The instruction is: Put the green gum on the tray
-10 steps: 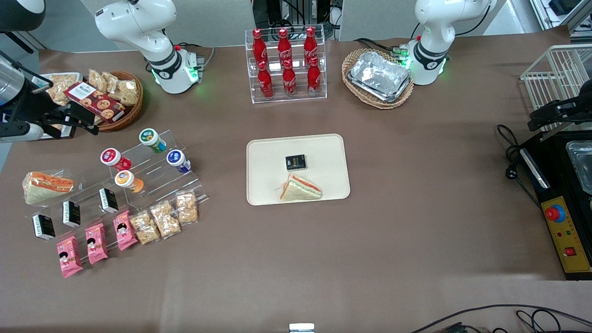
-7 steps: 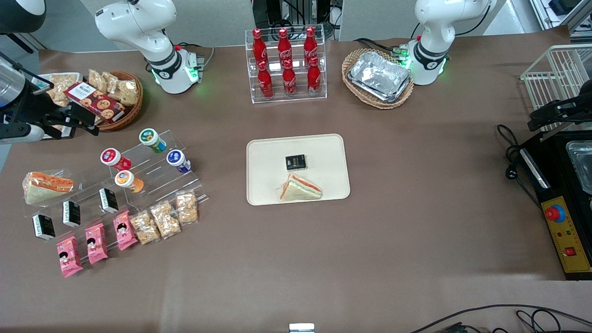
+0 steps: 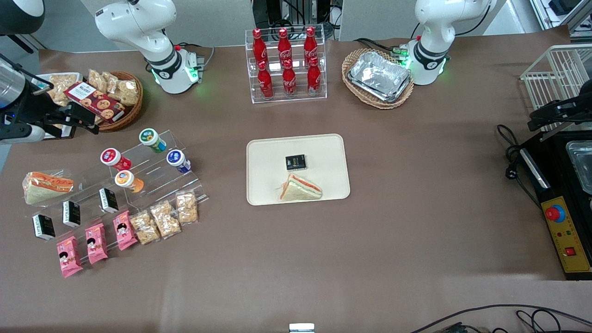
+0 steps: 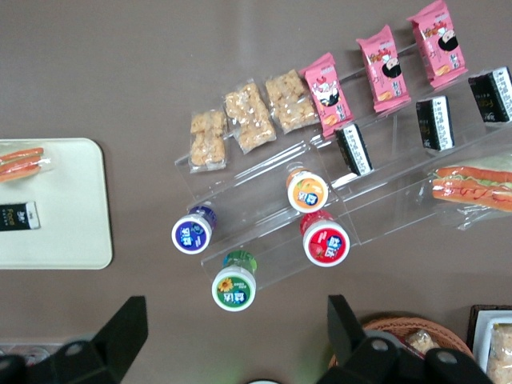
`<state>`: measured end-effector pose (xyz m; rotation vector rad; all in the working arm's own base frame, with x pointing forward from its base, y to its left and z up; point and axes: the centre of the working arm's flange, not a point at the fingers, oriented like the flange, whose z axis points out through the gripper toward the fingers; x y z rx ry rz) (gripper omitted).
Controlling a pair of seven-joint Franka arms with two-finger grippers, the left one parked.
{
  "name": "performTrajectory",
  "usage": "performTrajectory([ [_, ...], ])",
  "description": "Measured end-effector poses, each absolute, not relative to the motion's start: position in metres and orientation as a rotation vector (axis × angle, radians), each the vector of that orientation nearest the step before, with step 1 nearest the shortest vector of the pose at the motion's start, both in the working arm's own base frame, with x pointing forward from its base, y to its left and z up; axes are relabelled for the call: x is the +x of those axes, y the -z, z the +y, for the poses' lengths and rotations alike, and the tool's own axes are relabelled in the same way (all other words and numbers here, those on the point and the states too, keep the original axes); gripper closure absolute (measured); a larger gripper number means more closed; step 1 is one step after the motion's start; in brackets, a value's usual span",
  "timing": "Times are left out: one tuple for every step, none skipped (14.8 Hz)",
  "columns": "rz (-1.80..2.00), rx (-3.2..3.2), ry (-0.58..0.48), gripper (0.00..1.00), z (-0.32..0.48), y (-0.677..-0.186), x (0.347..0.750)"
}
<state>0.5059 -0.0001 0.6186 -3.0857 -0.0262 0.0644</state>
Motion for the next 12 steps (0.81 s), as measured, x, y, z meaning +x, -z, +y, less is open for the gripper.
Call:
performTrajectory([
  [-0.029, -3.086, -0.076, 0.00, 0.001, -0.617, 0.506],
  [-0.032, -3.086, -0.086, 0.00, 0.002, -0.614, 0.505],
  [-0.036, -3.086, -0.098, 0.00, 0.003, -0.611, 0.505],
  [-0.033, -3.086, -0.113, 0.00, 0.005, -0.607, 0.504],
  [-0.019, -3.085, -0.132, 0.00, 0.008, -0.602, 0.502],
  [0.004, -3.084, -0.146, 0.00, 0.014, -0.596, 0.500],
  [0.013, -3.082, -0.147, 0.00, 0.021, -0.588, 0.496],
  [0.011, -3.080, -0.140, 0.00, 0.028, -0.582, 0.492],
  [0.003, -3.077, -0.135, 0.00, 0.033, -0.575, 0.487],
  [-0.001, -3.074, -0.133, 0.00, 0.037, -0.568, 0.482],
  [-0.002, -3.071, -0.133, 0.00, 0.038, -0.561, 0.477],
  [-0.002, -3.068, -0.133, 0.00, 0.038, -0.552, 0.474],
])
